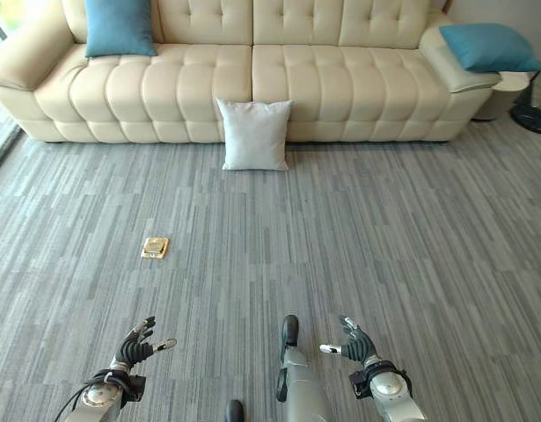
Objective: Pick up all the scattered cushions and arrange them neatly on the sofa.
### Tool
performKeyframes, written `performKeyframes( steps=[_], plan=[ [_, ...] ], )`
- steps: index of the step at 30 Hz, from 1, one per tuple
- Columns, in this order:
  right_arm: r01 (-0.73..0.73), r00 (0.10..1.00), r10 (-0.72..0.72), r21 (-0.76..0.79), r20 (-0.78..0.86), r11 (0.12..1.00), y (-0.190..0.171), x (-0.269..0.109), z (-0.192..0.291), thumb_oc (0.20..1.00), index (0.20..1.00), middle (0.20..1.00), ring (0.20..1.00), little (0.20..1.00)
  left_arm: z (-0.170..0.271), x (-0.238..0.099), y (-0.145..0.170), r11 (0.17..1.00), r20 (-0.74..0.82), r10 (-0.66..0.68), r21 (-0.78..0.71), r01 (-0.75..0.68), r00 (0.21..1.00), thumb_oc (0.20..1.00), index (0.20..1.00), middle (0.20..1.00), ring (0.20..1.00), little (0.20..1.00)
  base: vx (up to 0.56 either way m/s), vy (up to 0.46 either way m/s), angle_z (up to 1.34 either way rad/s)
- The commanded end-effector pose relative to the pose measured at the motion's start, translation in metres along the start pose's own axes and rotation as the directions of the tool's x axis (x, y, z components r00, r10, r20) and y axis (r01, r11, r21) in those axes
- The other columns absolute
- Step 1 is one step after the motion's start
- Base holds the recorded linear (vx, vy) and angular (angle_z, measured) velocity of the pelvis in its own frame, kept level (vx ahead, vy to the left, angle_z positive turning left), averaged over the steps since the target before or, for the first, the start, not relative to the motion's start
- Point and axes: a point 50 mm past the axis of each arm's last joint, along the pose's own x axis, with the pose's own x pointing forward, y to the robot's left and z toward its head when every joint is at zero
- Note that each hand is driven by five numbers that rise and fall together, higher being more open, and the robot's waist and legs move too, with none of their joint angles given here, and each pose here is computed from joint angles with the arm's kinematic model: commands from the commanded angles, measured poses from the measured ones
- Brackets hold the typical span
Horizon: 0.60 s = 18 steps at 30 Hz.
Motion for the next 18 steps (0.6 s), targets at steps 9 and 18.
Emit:
performKeyframes(
  steps=[9, 18],
  plan=[
    [0.076, 0.997, -0.076, 0.011, 0.034, 0.997, -0.027, -0.005, 0.002, 1.0, 1.0, 1.0, 1.0, 1.0, 0.019, 0.004, -0.013, 0.995, 0.091, -0.091, 0.038, 0.088, 0.992, 1.0, 1.0, 1.0, 1.0, 1.0, 0.26, -0.222, 0.33],
    [0.104, 0.995, -0.104, 0.018, 0.007, 0.994, -0.027, -0.008, -0.006, 1.0, 1.0, 1.0, 1.0, 1.0, 0.025, 0.002, -0.008, 0.992, 0.115, -0.109, 0.079, 0.101, 0.987, 1.0, 1.0, 1.0, 1.0, 1.0, 0.32, -0.011, -0.07]
  ],
)
